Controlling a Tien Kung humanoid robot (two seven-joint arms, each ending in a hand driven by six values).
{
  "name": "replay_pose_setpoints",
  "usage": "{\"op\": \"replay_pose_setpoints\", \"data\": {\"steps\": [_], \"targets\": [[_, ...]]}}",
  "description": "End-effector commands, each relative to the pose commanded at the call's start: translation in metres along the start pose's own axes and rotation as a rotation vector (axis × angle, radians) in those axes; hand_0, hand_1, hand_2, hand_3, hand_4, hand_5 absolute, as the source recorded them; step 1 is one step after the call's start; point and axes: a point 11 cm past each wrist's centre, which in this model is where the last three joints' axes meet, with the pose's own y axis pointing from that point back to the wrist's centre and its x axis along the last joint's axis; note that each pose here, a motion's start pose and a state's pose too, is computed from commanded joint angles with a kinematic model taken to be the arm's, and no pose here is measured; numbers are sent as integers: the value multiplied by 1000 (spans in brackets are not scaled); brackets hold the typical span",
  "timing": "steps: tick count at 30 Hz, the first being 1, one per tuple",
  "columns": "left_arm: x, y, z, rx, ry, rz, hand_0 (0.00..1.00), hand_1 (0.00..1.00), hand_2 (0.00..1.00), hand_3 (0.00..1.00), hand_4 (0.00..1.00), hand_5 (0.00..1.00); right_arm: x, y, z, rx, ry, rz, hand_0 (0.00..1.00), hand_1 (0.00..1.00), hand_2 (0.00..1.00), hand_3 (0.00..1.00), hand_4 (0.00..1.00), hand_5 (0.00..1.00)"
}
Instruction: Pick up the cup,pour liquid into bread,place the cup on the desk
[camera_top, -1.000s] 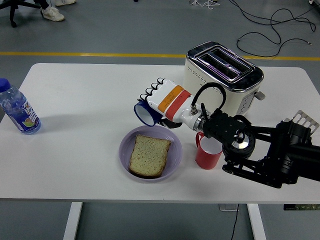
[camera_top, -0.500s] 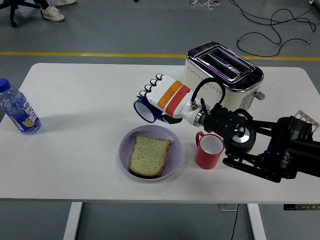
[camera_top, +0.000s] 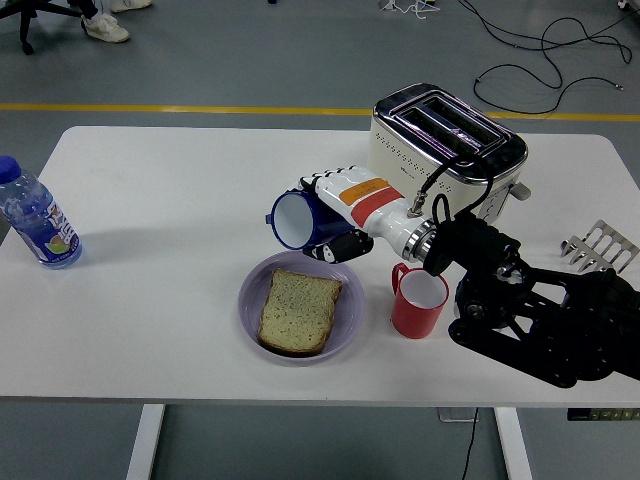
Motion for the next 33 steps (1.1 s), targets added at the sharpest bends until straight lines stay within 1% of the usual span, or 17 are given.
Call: {"op": "replay_pose_setpoints", "data": {"steps": [2,3,4,7,10,12,15,17,20,23,24,26,27,28,29,30,33], "targets": [[1,0,0,-1,-4,1,662,705,725,625,378,929,9,5,-2,-34,-124,10,439,379,530,568,558,2],[2,0,0,-1,-3,2,662,705,725,625,378,929,14,10,0,-61,-194,11,439,379,530,568,558,2],[2,0,0,-1,-2,2,662,705,725,625,378,929,16,11,-1,-70,-232,12,439,379,530,568,558,2],[2,0,-2,0,-1,3,662,705,725,625,378,929,28,26,2,-119,-430,36,439,379,530,568,558,2],[2,0,-2,1,-3,3,661,704,725,625,378,929,31,36,6,-153,-592,27,433,376,529,568,553,2],[2,0,-3,2,-7,2,661,704,725,625,378,929,31,45,13,-181,-702,37,433,376,529,568,553,2],[2,0,-3,1,-6,2,661,703,725,624,378,933,33,53,23,-206,-771,70,434,375,529,568,550,2],[2,0,-3,1,-5,3,661,703,725,624,378,933,40,63,36,-232,-821,134,434,375,529,568,550,2],[3,0,-2,0,-6,5,661,704,726,624,376,932,50,77,51,-249,-868,224,433,372,528,568,544,2],[4,0,-2,-1,-5,7,661,704,726,624,376,932,56,96,71,-275,-951,360,433,372,528,568,544,2],[4,0,-1,-2,-3,8,661,704,726,624,376,932,57,102,78,-281,-950,412,433,372,528,568,544,2],[4,0,-1,-2,-3,8,661,704,724,624,376,932,57,116,92,-300,-947,499,430,370,525,569,525,2],[4,0,-1,-2,-3,8,661,704,724,624,376,932,55,122,96,-308,-947,527,430,370,525,569,525,2],[4,0,-1,-2,-3,9,661,704,724,624,376,932,51,129,105,-327,-967,566,430,370,525,569,525,2],[4,0,-1,-1,-3,9,661,704,724,624,376,932,48,134,108,-329,-973,584,430,370,525,569,525,2],[4,0,0,-2,-6,9,661,704,724,624,376,932,44,142,117,-350,-955,632,430,370,525,569,525,2],[5,0,0,-2,-7,9,661,704,724,624,375,933,32,159,133,-380,-943,707,431,370,523,569,509,2]]}}
